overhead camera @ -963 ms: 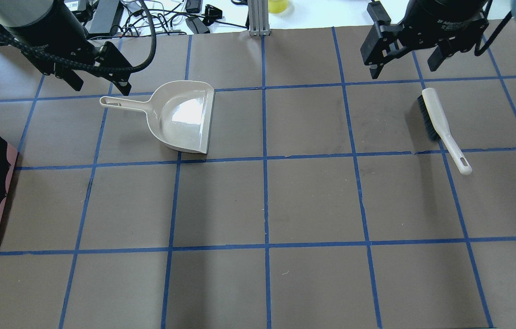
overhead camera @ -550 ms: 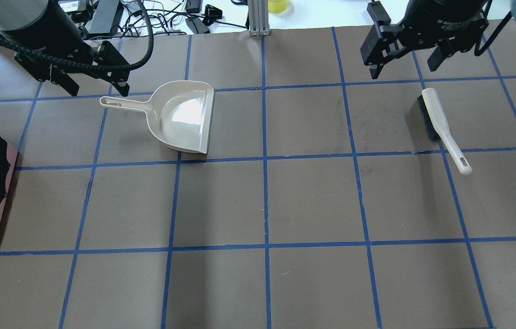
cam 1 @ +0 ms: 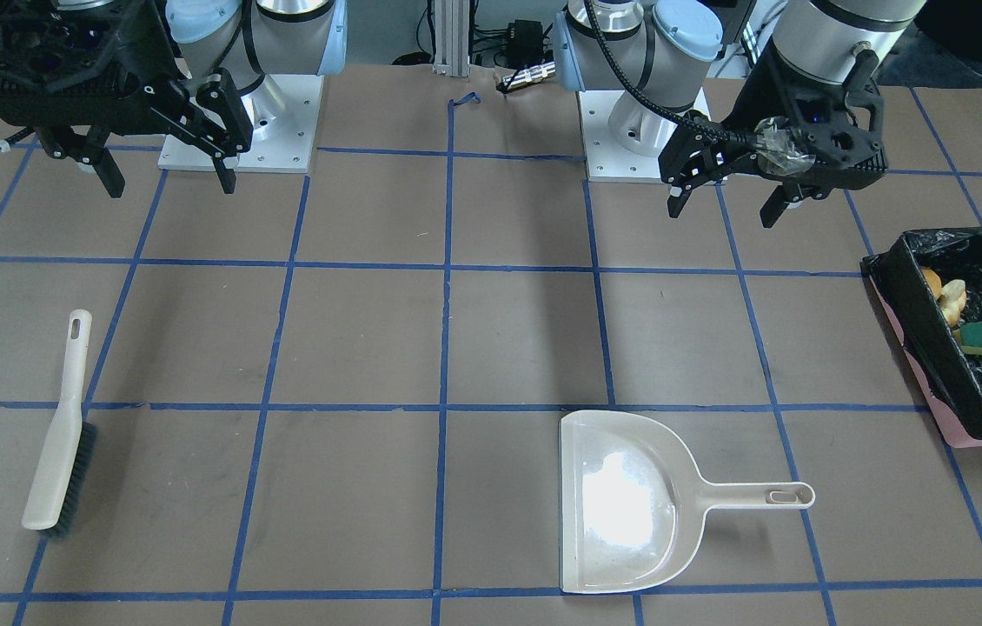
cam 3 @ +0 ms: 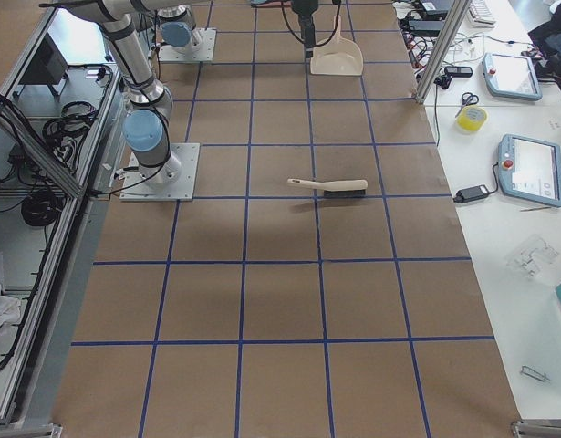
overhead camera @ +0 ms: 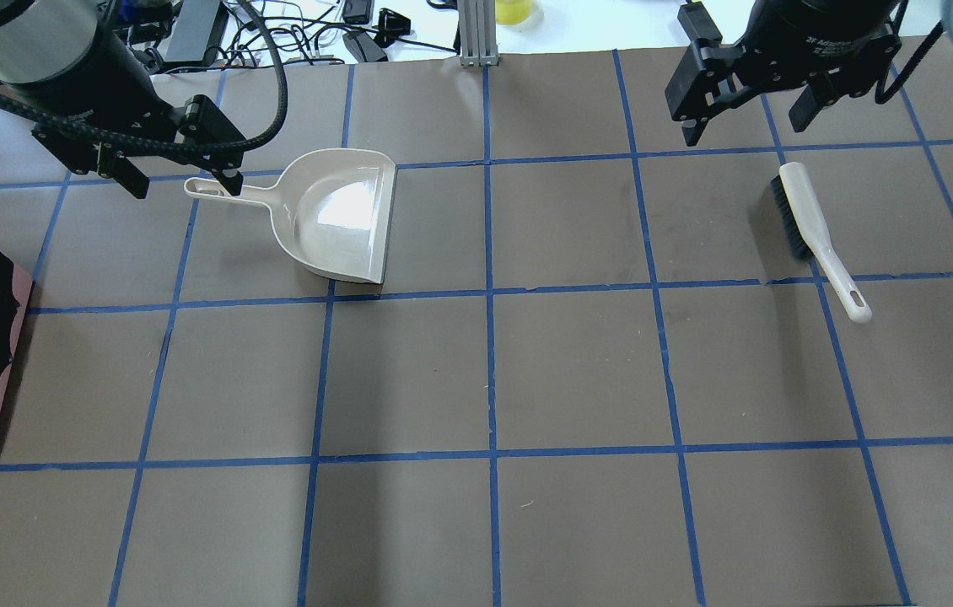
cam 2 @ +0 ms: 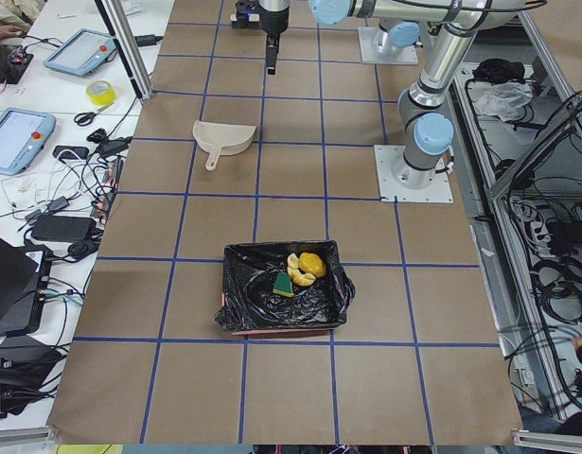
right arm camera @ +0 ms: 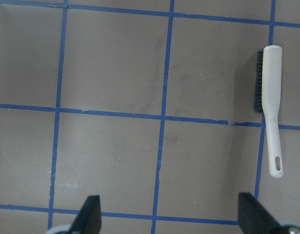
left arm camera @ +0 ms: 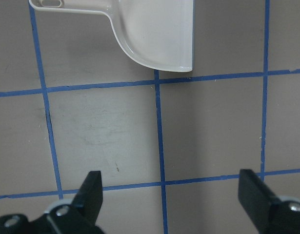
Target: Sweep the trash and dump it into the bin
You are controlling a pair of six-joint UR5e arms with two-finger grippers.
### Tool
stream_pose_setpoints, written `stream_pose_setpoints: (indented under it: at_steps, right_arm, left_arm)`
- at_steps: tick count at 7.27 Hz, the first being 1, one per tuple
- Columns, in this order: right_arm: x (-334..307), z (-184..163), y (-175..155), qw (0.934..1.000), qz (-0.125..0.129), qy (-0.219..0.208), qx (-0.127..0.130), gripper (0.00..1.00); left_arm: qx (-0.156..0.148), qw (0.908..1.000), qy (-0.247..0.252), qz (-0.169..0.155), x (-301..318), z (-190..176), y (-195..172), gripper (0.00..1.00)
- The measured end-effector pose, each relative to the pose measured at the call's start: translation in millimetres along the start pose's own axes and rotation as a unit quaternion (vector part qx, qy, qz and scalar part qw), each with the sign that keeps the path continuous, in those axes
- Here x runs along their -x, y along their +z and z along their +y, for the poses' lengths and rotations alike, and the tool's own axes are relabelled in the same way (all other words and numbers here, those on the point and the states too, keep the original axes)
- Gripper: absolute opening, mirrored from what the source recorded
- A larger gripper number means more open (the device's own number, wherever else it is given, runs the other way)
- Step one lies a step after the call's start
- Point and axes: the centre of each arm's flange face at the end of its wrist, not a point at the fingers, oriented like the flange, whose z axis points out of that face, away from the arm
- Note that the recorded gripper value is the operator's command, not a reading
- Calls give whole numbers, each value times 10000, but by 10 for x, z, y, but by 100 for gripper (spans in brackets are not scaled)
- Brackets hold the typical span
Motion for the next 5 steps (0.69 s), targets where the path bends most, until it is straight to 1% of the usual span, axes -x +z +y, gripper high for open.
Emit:
stream_pose_setpoints:
  at_steps: [5]
  right_arm:
    - [2, 8, 15, 10000, -8, 0, 16, 100]
  left_arm:
    - [-2, 10000, -1, 1, -1, 10, 8, 100]
